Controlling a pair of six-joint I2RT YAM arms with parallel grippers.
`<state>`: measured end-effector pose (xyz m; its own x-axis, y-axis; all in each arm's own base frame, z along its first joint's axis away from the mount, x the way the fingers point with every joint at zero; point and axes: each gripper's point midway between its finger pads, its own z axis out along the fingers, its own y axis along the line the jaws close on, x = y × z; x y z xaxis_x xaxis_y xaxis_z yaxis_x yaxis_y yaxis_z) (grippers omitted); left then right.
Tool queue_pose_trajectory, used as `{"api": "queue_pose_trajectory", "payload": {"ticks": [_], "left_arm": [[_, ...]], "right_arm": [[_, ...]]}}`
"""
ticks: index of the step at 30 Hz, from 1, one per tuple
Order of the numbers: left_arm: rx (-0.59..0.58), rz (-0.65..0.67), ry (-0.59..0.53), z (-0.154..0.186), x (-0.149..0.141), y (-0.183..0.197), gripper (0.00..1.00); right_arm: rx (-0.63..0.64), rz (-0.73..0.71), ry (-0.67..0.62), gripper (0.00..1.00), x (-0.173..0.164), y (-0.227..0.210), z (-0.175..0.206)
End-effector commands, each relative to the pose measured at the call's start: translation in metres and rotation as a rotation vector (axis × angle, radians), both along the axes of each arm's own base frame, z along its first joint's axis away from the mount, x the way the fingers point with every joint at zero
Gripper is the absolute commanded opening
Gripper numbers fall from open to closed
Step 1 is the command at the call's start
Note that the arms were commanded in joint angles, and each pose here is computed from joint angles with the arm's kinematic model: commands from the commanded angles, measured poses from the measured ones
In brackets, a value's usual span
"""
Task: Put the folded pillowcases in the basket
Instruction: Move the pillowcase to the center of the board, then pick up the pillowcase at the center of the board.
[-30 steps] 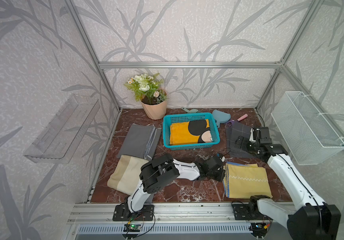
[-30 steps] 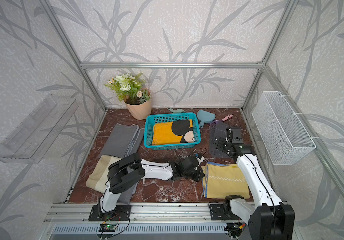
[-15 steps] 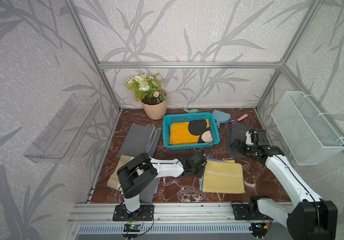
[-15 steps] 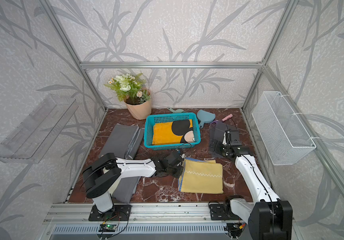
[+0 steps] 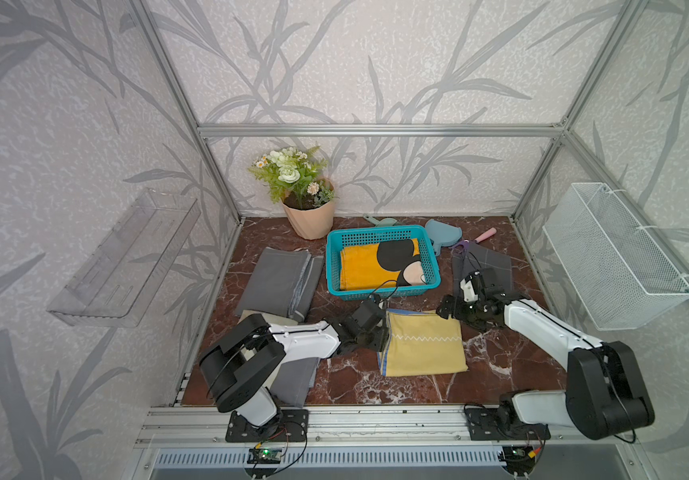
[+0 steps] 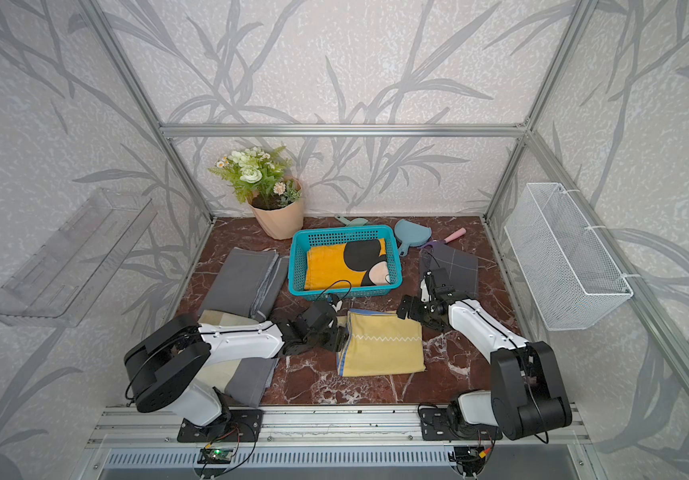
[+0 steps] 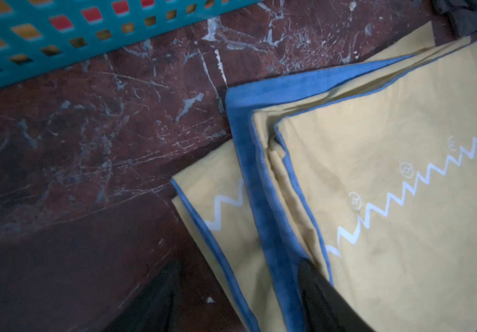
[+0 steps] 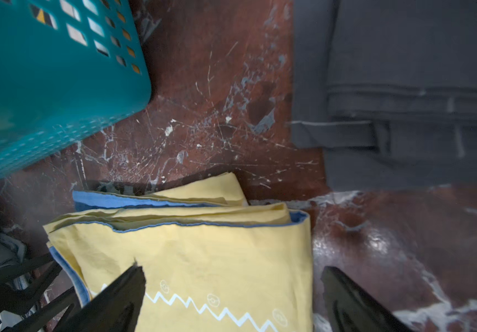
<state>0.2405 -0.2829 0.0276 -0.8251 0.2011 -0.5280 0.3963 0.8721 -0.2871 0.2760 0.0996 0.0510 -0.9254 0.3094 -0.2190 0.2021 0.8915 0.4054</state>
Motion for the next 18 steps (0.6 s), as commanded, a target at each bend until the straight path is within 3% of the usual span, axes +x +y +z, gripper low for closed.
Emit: {"api": "queue_pose_trajectory", "payload": {"ticks": [1,13,18], "left_arm": [[-0.037,-0.008,0.088,-0.010,-0.019,0.009,0.75],[-0.342,-0.127,0.186,0.011,-0.041,-0.035,0.79],[-0.337,-0.126,0.227,0.000,-0.040,-0.041,0.80]], "right_arm": [[0.025,-0.016,-0.033,0.99,0.003,0.003,0.003],[0.079,-0.030,0.023,0.99,-0.022,0.008,-0.023],[0.109,0.017,0.027,0.99,-0.027,0.027,-0.030]]}}
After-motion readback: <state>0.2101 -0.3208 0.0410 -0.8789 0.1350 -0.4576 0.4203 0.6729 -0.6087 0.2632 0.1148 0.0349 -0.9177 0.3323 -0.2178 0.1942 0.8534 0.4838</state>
